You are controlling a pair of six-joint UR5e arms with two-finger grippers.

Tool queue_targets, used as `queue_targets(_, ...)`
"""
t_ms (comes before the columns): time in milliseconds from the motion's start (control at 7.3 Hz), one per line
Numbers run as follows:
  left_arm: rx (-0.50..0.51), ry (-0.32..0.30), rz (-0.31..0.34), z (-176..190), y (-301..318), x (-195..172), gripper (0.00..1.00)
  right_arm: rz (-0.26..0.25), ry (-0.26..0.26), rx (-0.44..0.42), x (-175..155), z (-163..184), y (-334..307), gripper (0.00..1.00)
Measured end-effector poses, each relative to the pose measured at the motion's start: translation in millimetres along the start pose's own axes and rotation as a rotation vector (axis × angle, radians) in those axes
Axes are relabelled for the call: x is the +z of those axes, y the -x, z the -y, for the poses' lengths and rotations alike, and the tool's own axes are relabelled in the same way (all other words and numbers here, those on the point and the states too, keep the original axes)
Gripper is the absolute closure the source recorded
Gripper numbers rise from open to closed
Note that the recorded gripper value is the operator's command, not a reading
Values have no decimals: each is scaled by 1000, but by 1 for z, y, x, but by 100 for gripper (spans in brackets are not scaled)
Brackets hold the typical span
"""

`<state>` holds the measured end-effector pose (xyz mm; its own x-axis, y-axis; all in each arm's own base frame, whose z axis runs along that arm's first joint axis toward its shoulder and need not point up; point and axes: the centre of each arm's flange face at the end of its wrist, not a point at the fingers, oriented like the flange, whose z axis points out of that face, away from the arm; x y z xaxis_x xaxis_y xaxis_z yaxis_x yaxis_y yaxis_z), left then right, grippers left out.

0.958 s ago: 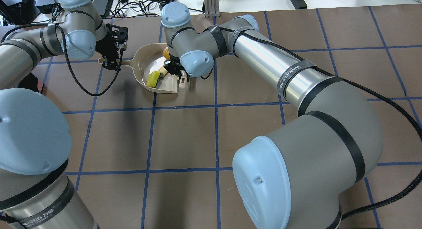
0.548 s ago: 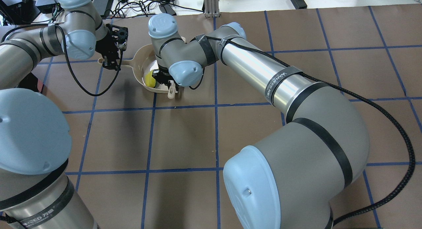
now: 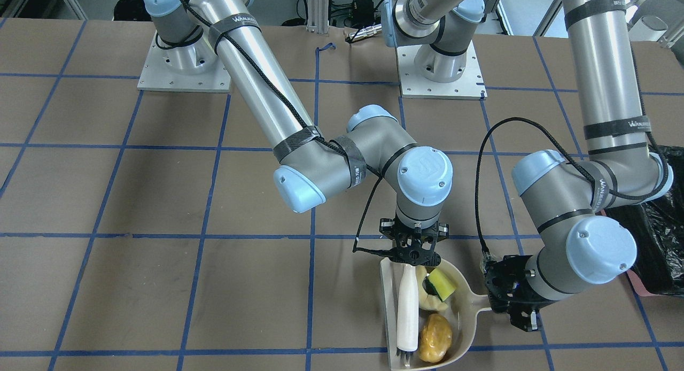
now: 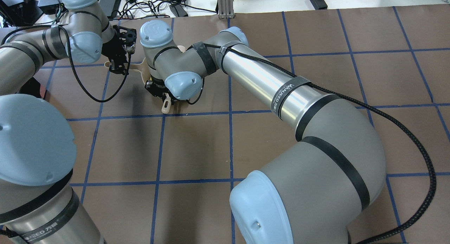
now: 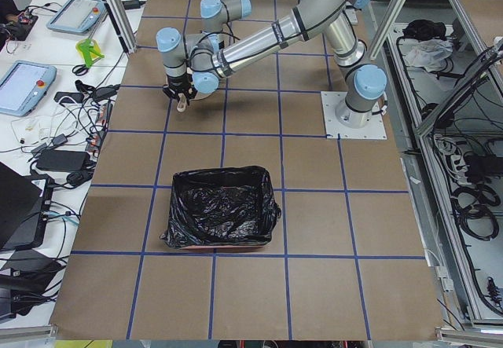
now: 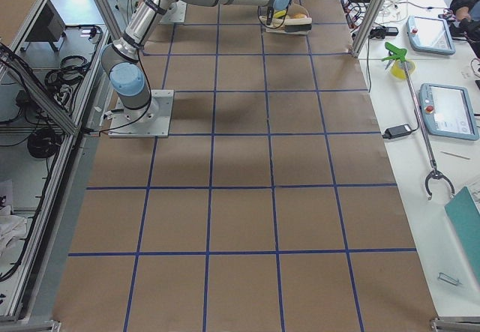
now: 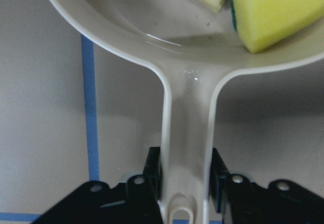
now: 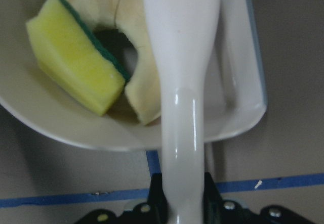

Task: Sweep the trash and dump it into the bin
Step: 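Lift loaded dustpan toward black bin with left gripper while right withdraws brush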

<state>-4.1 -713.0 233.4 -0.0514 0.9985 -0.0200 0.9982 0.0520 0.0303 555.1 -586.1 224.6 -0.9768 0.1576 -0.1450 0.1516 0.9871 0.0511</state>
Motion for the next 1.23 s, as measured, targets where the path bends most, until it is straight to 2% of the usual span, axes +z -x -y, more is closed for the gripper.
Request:
queue_targets(411,0,0,0,0,0,0,100,-25,14,-1,-58,10,-25,100)
queue_targets(685,-15,-11,2,-11,0,-1,100,-79,29,10,-99,31,-68,100)
queue_targets(958,-65,-49,1,-45,0,-2,100,-152,57,21,-136,53,-140,100)
queue_targets(1095,-91,-71,-4,-65,-2,-8,100,-188,71,-5,-148,61,-189,100)
queue_targets(1232,-101,-91,-1,-85,-4,-18,100,-202,86,-40,-160,66,-246,100)
